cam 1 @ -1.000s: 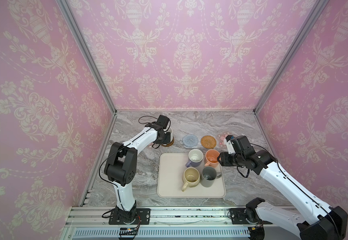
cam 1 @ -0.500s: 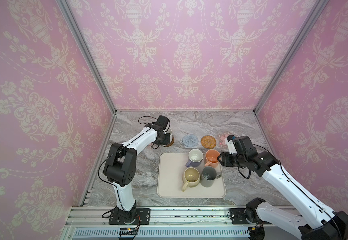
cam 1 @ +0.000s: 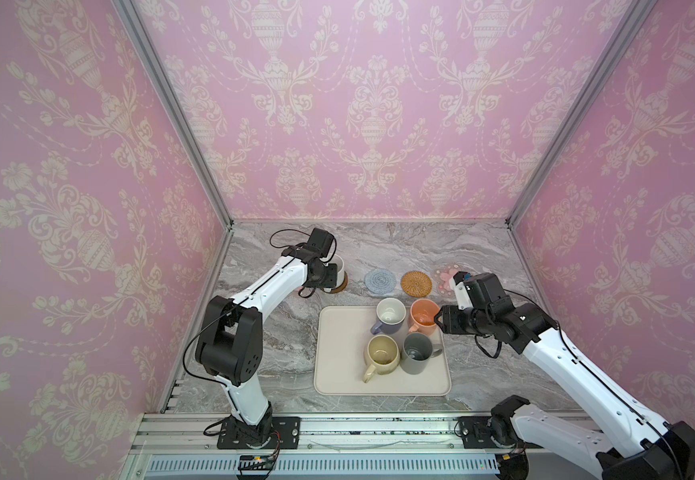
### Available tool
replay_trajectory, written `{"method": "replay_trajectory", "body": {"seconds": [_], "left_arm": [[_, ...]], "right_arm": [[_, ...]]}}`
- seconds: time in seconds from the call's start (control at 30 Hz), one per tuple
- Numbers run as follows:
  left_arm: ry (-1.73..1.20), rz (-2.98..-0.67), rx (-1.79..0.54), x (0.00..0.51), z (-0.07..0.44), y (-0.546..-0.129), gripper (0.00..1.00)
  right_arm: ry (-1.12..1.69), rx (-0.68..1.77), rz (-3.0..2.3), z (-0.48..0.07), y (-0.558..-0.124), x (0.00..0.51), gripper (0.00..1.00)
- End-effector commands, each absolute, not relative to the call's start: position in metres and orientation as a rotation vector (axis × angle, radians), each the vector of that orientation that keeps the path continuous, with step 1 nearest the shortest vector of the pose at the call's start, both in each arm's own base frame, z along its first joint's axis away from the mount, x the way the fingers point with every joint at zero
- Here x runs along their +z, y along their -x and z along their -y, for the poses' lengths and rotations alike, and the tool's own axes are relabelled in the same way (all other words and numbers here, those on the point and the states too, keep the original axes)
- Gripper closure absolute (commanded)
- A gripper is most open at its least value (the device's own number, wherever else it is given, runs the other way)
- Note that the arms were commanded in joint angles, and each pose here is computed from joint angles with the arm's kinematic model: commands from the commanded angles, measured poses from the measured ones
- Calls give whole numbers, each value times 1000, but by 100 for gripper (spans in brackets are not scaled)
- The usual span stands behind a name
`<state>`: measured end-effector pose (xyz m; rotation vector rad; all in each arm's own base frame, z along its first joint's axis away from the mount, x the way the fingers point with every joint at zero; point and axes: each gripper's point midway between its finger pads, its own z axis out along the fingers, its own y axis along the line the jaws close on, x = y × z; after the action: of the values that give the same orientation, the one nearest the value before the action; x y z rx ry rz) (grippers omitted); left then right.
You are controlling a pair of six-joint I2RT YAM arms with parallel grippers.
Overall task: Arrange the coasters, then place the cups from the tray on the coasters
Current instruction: 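Lower the mug onto the brown wooden coaster and open the left gripper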
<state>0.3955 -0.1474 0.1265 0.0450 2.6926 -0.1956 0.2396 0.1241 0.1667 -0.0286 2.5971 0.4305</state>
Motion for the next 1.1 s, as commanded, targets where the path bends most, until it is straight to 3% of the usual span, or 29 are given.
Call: {"method": "replay_trajectory", "body": {"seconds": [0.0,0.77,1.07], "left_arm": [[-56,-2698,-146,138,134,-380,51],[5,-2626,-179,185,116,-334,53],[14,-2622,-206,181,114,-320,53]], "right_arm": [[2,469,-2612,-128,-234,163,46],[-97,397,-2722,-105,-194,122,49],[-142,376,-2714,-106,-207,117,50]]}}
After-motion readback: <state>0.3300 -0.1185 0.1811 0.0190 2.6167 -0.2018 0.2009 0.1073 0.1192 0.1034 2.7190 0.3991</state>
